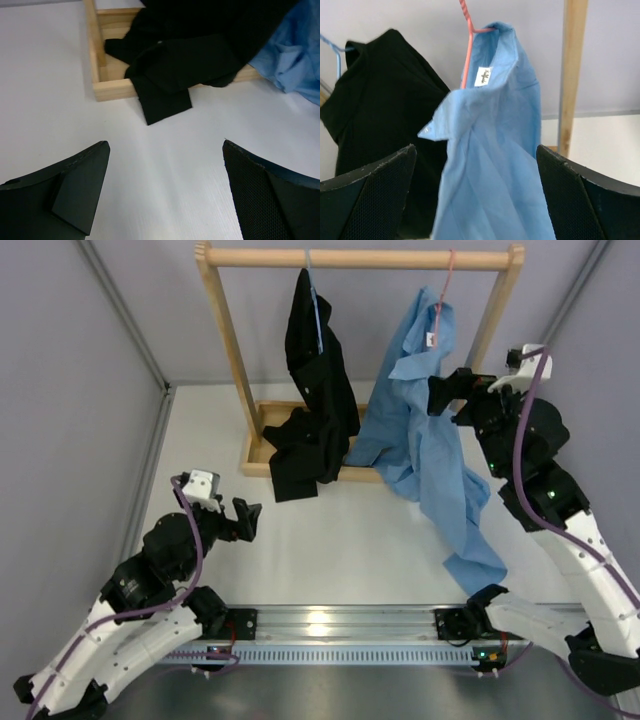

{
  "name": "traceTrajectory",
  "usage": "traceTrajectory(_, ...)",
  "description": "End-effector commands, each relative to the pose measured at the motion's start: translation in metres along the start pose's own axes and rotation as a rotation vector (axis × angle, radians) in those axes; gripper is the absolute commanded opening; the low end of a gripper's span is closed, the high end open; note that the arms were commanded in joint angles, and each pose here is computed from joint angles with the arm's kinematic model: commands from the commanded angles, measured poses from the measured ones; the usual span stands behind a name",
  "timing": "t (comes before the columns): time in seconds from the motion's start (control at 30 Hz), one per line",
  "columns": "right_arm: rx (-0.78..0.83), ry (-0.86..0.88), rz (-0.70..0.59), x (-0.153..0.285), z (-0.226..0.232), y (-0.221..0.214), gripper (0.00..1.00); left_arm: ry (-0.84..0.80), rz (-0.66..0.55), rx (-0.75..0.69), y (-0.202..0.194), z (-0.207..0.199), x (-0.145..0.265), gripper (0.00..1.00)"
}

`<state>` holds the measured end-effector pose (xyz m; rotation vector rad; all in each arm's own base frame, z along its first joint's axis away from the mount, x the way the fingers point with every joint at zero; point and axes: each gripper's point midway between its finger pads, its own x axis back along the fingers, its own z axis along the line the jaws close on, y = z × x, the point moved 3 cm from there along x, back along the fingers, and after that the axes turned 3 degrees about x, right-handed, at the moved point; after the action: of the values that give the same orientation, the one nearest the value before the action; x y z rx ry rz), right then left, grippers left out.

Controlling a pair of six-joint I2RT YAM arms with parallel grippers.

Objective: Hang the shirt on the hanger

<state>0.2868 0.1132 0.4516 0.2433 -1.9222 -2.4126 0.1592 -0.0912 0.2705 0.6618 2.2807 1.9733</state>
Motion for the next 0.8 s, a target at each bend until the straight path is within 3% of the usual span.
traceTrajectory(0.0, 0.154, 0.016, 0.102, 0.039, -0.019, -0.006, 1.00, 0.143, -0.083, 0.069, 0.017, 0.023, -0.002, 0.98)
traceTrajectory(0.2, 0.235, -0.163, 0.140, 0.099, -0.077, -0.036, 1.00, 0.411, -0.143, 0.146, 0.026, 0.069, 0.003, 0.98)
traceTrajectory(0.37, 0.209, -0.200, 0.161, 0.136, -0.098, -0.055, 0.99, 0.519, -0.165, 0.164, 0.028, 0.086, 0.009, 0.98)
traceTrajectory(0.6, 0.181, -0.107, 0.237, 0.150, -0.092, -0.084, 0.99, 0.477, -0.158, 0.164, 0.027, 0.081, 0.011, 0.98)
traceTrajectory(0.77, 0.221, -0.152, 0.263, 0.164, -0.105, -0.090, 0.99, 0.440, -0.095, 0.152, 0.007, 0.077, 0.005, 0.98)
